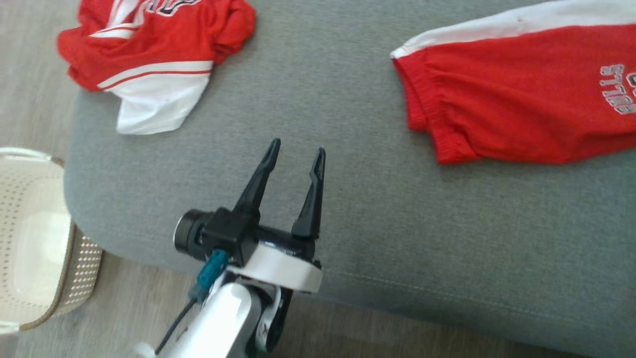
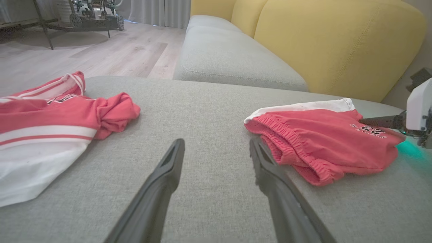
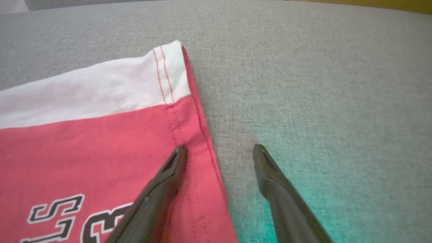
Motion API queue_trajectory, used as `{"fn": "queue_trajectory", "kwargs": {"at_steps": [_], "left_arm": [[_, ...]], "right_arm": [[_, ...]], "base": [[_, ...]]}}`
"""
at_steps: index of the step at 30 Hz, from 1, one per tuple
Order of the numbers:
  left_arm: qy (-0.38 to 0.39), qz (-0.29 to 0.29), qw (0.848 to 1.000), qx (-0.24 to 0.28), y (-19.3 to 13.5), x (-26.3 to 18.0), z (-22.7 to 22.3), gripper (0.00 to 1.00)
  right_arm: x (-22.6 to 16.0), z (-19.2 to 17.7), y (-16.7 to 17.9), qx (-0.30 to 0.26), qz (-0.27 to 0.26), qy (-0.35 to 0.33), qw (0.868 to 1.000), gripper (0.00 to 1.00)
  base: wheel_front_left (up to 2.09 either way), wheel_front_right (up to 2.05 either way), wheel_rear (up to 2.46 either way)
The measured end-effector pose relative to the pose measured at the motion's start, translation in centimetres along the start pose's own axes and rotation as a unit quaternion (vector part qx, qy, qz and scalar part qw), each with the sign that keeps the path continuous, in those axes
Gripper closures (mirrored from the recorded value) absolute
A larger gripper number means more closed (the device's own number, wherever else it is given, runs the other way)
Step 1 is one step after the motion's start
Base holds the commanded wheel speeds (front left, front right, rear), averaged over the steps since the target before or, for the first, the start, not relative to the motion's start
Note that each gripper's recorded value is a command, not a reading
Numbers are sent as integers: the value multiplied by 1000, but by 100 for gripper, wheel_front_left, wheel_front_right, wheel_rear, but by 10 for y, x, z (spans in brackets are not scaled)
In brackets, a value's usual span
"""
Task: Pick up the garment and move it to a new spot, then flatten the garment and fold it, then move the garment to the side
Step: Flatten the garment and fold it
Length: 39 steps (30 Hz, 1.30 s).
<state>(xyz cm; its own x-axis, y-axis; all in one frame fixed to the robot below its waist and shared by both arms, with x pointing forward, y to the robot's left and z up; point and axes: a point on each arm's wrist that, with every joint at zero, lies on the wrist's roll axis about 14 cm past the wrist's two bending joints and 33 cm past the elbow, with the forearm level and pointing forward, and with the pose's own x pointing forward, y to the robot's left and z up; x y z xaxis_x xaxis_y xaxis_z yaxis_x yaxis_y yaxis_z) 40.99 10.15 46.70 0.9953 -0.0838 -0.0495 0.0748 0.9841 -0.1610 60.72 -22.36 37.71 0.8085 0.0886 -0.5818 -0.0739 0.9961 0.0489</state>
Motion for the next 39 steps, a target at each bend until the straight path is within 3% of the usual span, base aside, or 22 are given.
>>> {"fn": "queue_trajectory", "kwargs": {"at_steps": [5, 6, 8, 9, 10, 11, 19, 30, 35, 39], "left_arm": [[-6, 4, 1000, 0, 1, -6, 5, 0], [-8, 3, 1000, 3, 1, -7, 6, 0], [-11, 6, 1000, 6, 3, -7, 8, 0], [-13, 6, 1000, 8, 4, -7, 9, 0], [-15, 4, 1000, 10, 3, -7, 10, 0], [-17, 1, 1000, 11, 2, -6, 11, 0], [-26, -25, 999, 8, -12, -4, 15, 0], [-32, -72, 997, 0, -41, -6, 17, 0], [-31, -92, 995, -5, -53, -5, 16, 0], [-28, -110, 994, -7, -62, -4, 14, 0]], "right_arm": [[-1, -5, 8, 4, 6, 27, 1000, 0], [-2, -6, 10, 7, 9, 32, 999, 5], [-4, -9, 14, 7, 14, 44, 999, 53], [-5, -9, 15, 7, 15, 47, 999, 69], [-6, -10, 16, 7, 17, 50, 999, 94], [-7, -10, 18, 8, 19, 51, 998, 100], [-25, -11, 4, 9, 4, 45, 999, 100], [-81, 1, -79, -11, -91, 15, 996, 100], [-98, 23, -104, -31, -122, -4, 992, 100], [-102, 48, -100, -32, -119, -34, 992, 100]], "base": [[0, 0, 0], [0, 0, 0], [0, 0, 0], [0, 0, 0], [0, 0, 0], [0, 0, 0], [0, 0, 0], [0, 0, 0], [0, 0, 0], [0, 0, 0]]}}
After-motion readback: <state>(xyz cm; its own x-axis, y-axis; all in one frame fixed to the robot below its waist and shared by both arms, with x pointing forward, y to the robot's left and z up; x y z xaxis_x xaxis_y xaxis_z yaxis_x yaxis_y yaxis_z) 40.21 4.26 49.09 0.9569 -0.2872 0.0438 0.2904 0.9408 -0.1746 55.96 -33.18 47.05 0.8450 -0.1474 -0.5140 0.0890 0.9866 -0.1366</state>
